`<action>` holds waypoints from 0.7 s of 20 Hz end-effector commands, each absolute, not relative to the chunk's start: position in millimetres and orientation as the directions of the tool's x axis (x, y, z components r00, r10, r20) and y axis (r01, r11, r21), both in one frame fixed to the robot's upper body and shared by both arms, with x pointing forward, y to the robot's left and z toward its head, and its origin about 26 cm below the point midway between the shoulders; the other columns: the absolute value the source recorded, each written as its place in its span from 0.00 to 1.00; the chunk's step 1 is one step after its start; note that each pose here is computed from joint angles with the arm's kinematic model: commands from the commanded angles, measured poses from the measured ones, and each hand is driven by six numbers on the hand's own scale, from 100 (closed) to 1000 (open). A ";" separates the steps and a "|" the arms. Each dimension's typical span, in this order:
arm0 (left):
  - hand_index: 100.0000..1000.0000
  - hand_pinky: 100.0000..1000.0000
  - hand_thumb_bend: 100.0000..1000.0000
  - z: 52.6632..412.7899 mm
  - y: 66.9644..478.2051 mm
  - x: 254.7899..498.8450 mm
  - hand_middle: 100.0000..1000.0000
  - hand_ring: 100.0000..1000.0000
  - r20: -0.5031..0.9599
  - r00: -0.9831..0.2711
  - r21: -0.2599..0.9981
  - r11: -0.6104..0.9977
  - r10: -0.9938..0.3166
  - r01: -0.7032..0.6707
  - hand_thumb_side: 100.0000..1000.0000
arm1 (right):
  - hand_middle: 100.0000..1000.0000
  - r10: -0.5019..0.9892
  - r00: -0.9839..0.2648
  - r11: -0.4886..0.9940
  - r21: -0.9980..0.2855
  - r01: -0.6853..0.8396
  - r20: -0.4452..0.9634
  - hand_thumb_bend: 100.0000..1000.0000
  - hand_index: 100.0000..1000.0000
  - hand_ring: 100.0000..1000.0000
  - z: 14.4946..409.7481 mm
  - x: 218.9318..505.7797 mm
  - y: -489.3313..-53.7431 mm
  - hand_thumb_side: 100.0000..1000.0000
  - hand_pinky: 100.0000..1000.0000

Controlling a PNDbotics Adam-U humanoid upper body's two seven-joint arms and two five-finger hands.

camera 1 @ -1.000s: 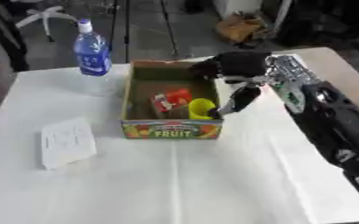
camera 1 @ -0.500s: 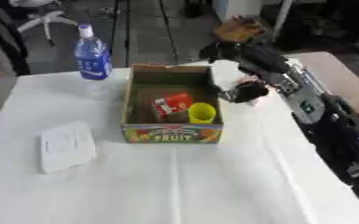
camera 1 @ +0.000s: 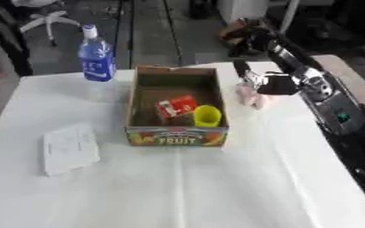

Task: Pick up objects on the table and place them in the box.

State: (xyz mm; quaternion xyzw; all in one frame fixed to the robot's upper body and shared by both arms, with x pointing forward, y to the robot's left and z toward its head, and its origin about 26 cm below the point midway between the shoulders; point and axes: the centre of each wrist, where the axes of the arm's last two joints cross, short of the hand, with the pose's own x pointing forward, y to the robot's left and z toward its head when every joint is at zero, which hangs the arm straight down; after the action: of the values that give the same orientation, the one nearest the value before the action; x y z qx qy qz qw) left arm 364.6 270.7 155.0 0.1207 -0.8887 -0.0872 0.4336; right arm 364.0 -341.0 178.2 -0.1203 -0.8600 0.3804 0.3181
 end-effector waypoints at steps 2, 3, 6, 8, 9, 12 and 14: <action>0.80 0.64 0.48 163.0 273.8 364.1 0.71 0.66 0.731 -0.613 0.260 0.953 -0.300 -0.155 0.92 | 0.80 0.443 -0.773 0.707 -0.707 -0.010 0.454 0.11 0.91 0.64 197.1 357.4 -352.1 0.40 0.63; 0.80 0.64 0.48 163.1 273.7 364.1 0.71 0.66 0.731 -0.613 0.260 0.953 -0.299 -0.156 0.92 | 0.80 0.447 -0.769 0.711 -0.703 -0.005 0.457 0.11 0.91 0.64 196.9 356.3 -354.0 0.40 0.63; 0.80 0.63 0.48 163.2 274.2 364.0 0.71 0.66 0.731 -0.612 0.260 0.953 -0.301 -0.158 0.92 | 0.80 0.455 -0.759 0.723 -0.691 0.008 0.467 0.10 0.91 0.64 195.8 353.9 -358.0 0.39 0.63; 0.80 0.64 0.48 163.4 274.2 364.1 0.71 0.66 0.731 -0.612 0.261 0.952 -0.302 -0.158 0.92 | 0.80 0.460 -0.752 0.731 -0.682 0.018 0.473 0.10 0.91 0.64 195.4 352.5 -360.2 0.39 0.63; 0.80 0.64 0.48 163.4 274.3 364.1 0.71 0.66 0.731 -0.612 0.261 0.952 -0.302 -0.158 0.92 | 0.80 0.461 -0.750 0.733 -0.679 0.021 0.475 0.10 0.91 0.65 195.5 352.1 -360.7 0.39 0.63; 0.80 0.64 0.48 162.8 274.3 364.0 0.71 0.66 0.733 -0.610 0.262 0.952 -0.302 -0.157 0.92 | 0.80 0.467 -0.745 0.739 -0.672 0.034 0.476 0.11 0.91 0.65 196.4 350.7 -362.5 0.39 0.63; 0.80 0.64 0.48 162.7 274.3 364.1 0.71 0.66 0.733 -0.609 0.265 0.952 -0.303 -0.155 0.92 | 0.80 0.470 -0.743 0.744 -0.667 0.043 0.477 0.11 0.91 0.65 196.9 349.7 -363.5 0.38 0.63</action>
State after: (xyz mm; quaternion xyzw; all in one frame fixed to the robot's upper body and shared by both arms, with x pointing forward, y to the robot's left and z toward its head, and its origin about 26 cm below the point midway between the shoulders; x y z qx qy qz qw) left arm 364.5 271.1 154.8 0.1218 -0.8885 -0.0854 0.4340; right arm 352.5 -360.3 181.5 -0.1354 -0.8693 0.3267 0.3453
